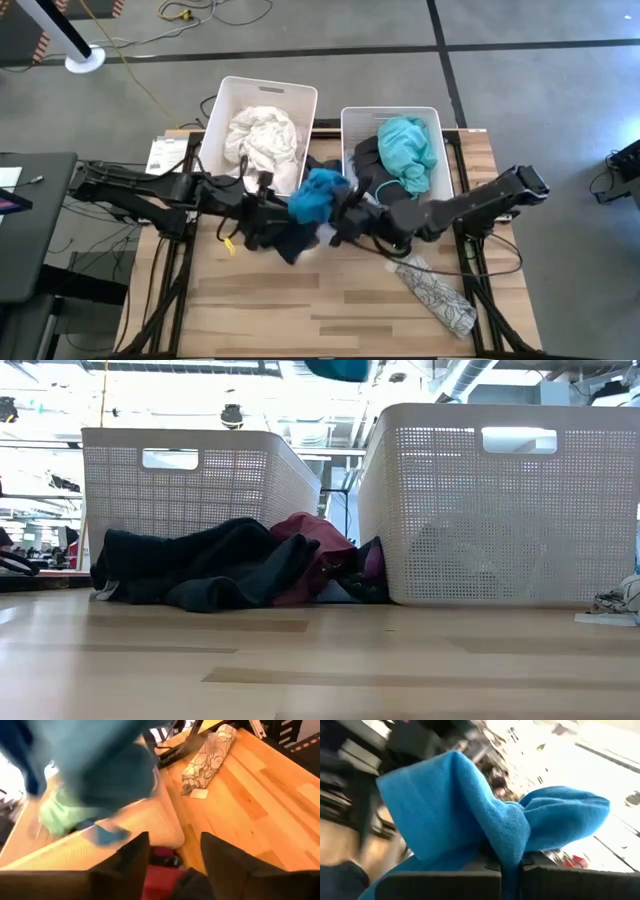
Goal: Sort clothes
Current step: Put the blue shorts into the right white laundry bin
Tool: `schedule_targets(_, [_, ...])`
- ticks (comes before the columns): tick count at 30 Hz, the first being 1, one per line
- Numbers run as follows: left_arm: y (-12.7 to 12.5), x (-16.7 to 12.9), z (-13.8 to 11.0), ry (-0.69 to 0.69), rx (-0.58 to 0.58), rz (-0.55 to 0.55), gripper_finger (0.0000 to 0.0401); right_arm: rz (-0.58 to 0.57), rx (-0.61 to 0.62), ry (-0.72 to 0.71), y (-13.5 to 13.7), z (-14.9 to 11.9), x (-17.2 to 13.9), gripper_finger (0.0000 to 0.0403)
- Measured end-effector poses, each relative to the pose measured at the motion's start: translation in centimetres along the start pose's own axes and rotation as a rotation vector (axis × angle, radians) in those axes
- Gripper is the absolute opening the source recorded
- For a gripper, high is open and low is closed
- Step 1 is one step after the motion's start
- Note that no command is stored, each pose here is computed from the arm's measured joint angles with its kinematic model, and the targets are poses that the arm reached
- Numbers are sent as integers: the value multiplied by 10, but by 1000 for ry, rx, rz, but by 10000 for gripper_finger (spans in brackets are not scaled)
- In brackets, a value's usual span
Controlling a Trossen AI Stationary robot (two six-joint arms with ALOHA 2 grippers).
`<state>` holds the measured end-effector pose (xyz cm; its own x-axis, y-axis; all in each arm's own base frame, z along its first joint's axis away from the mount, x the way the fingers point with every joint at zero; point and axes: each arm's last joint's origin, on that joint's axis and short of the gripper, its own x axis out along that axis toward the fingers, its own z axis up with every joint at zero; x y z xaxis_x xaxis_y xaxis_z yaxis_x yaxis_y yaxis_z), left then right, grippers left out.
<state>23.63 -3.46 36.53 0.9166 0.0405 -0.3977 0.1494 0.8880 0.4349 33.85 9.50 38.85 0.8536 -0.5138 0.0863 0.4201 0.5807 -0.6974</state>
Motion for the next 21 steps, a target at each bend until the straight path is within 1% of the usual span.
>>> schedule_targets(3, [3,-14,-3,30,-31,30,211,-25,8,20,-16,-3,-2,11])
schedule_targets(5, [4,-21,-6,51,-57,30,225,-54,43,20,-33,-3,-5,11])
schedule_targets(10, [1,-32,-18,168,-125,-3,232,-99,113,63,-74,-11,-15,11])
schedule_targets(14, [-4,-34,-31,301,-183,-30,232,-125,157,161,-96,-28,-19,11])
schedule_targets(17, [-11,-32,-41,339,-216,-40,232,-140,222,243,-113,-45,-22,11])
schedule_targets(21, [-23,-26,-61,389,-232,-57,232,-147,294,401,-124,-74,-24,11])
